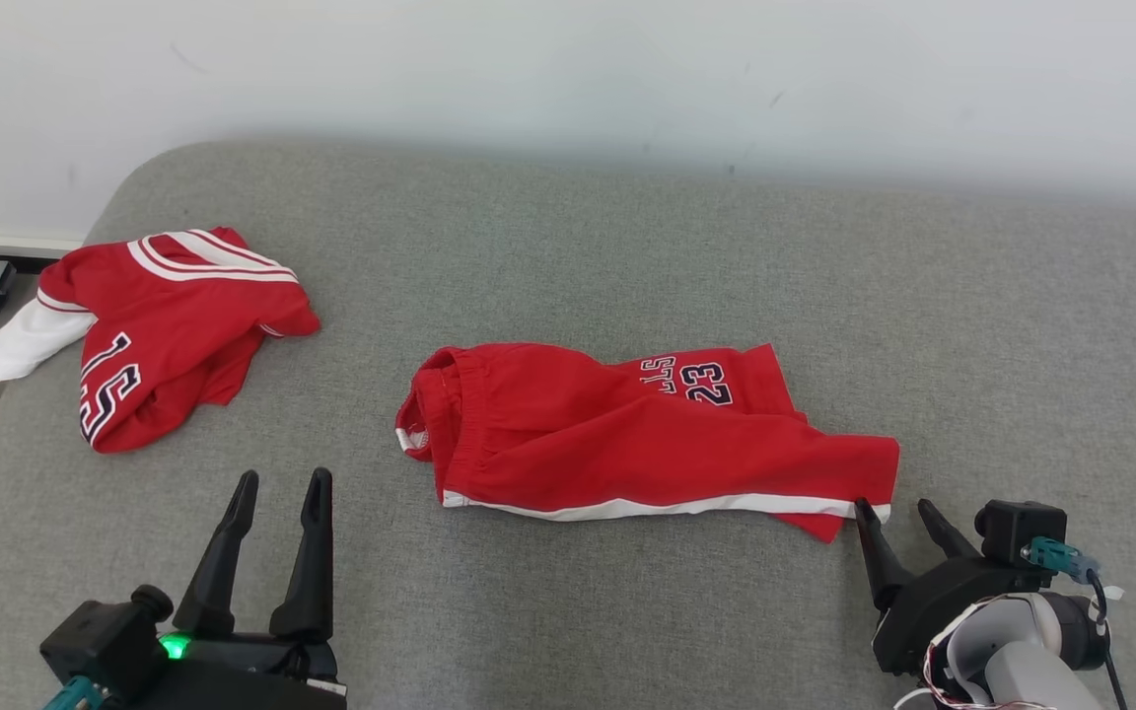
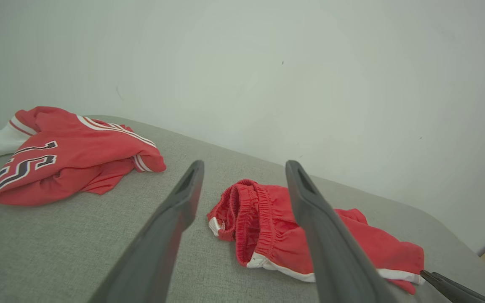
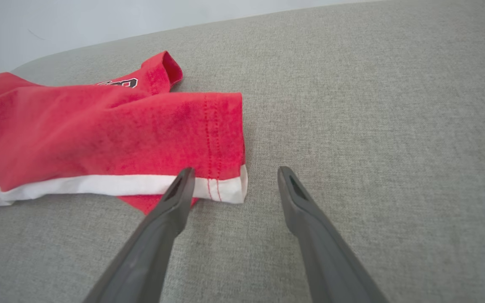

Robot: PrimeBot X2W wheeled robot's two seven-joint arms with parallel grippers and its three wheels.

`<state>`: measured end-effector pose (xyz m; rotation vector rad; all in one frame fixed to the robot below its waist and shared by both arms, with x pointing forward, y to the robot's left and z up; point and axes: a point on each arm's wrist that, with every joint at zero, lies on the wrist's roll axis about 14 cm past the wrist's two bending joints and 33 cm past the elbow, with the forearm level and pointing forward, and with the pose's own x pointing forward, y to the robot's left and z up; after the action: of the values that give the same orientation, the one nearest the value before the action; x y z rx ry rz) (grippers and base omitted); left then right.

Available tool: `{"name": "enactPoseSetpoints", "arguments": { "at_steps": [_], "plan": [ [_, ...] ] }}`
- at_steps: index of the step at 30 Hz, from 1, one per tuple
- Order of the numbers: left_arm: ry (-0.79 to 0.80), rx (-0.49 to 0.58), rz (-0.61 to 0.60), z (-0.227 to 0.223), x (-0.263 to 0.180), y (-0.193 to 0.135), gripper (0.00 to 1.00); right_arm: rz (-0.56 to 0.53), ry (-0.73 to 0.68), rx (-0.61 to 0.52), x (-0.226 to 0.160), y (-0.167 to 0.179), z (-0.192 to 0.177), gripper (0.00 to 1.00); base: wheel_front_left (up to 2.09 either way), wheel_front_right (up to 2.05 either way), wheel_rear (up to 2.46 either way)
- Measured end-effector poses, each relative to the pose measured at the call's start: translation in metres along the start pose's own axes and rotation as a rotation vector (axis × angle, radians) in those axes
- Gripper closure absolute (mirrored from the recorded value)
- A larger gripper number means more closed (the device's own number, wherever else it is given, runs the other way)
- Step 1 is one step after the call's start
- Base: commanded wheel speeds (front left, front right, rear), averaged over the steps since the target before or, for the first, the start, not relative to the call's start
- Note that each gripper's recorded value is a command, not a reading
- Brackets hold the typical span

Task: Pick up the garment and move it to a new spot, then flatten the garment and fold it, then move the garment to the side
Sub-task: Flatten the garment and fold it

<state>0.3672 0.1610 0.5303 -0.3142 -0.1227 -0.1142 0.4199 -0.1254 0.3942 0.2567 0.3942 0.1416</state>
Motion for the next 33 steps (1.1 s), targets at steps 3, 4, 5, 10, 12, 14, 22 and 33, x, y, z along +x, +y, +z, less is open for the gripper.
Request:
{"name": "enactPoseSetpoints", "arguments": {
  "at_steps": [3,4,5,10,12,14,22,33],
  "plan": [
    [0.007,-0.002,0.003,-0.002,-0.001,0.001,0.00,0.000,0.006,0.000,0.002,0.001,-0.002,0.00,0.00,0.00,0.00],
    [0.009,-0.002,0.005,-0.003,-0.001,0.002,0.00,0.001,0.011,-0.001,0.003,0.001,-0.003,0.00,0.00,0.00,0.00],
    [0.009,-0.003,0.007,-0.003,-0.001,0.003,0.00,0.003,0.017,-0.003,0.003,0.002,-0.005,0.00,0.00,0.00,0.00],
    [0.017,-0.005,0.010,-0.006,-0.002,0.004,0.00,0.009,0.039,-0.001,0.006,0.005,-0.011,0.00,0.00,0.00,0.00],
    [0.020,-0.006,0.012,-0.007,-0.003,0.005,0.00,0.012,0.051,0.006,0.007,0.007,-0.014,0.01,0.00,0.00,0.00],
    [0.024,-0.008,0.016,-0.008,-0.003,0.006,0.00,0.015,0.055,0.009,0.008,0.008,-0.015,0.21,0.00,0.00,0.00],
    [0.032,-0.011,0.023,-0.011,-0.002,0.008,0.00,0.019,0.056,0.009,0.012,0.010,-0.015,1.00,0.00,0.00,0.00],
    [0.023,-0.017,0.017,-0.009,-0.002,0.005,0.00,0.032,-0.002,0.042,0.008,0.015,-0.001,1.00,0.00,0.00,0.00]
  ]
}}
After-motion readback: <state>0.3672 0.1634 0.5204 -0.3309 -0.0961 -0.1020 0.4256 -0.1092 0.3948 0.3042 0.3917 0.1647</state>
